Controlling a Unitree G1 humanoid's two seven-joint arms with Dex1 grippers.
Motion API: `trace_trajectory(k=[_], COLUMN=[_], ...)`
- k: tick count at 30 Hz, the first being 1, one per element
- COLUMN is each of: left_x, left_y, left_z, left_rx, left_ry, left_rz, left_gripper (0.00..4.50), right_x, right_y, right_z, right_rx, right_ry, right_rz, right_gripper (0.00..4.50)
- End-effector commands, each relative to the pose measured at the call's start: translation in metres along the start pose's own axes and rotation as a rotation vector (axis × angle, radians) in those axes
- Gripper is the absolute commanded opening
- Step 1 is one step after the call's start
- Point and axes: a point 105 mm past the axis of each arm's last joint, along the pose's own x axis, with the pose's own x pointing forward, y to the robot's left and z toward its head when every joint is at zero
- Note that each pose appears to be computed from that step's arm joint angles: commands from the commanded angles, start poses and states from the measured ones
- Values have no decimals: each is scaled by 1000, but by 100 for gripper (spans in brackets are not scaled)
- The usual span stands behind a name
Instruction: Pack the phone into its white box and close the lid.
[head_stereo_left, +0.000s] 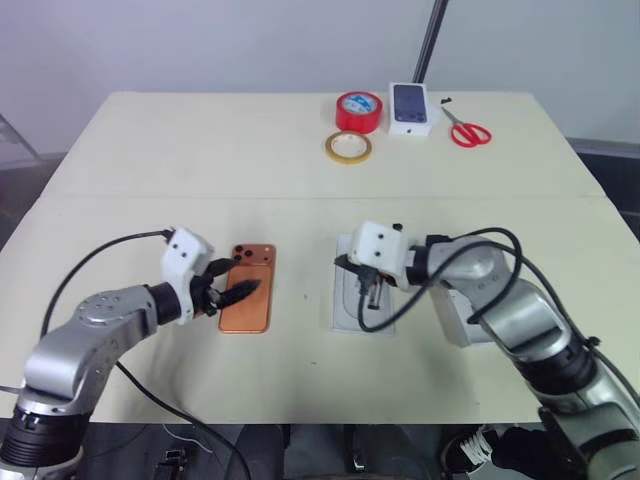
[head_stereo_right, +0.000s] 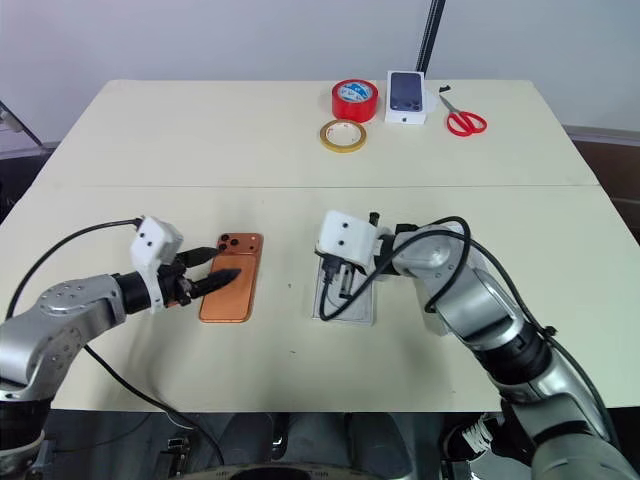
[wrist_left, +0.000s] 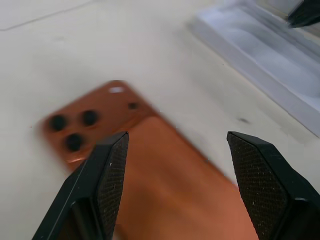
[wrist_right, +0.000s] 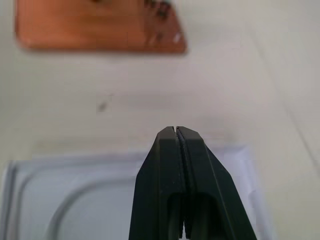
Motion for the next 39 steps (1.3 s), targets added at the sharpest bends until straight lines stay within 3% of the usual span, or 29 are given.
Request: trace_trajectory(k=[1, 7, 17, 28, 39], left_x=[-12, -12, -1, 20, 28], left_y=[25, 33, -19, -67, -72], left_z=[1, -17, -43, -41, -17], left_rx=[-151, -370, -499, -494, -584], left_ry=[-1, 119, 322, 316, 212], left_rz=[125, 205, 2, -174, -253], left_gripper=[445, 445, 445, 445, 445], right_x=[19, 53, 76, 85, 85], right_y=[1, 20, 46, 52, 53], right_z=[9, 5, 4, 8, 6], right_rx=[-13, -83, -173, -198, -170], right_ry=[-9, 31, 60, 50, 53], right_rz=[-17, 48, 182, 204, 198], right_gripper=[0, 0, 0, 0, 0])
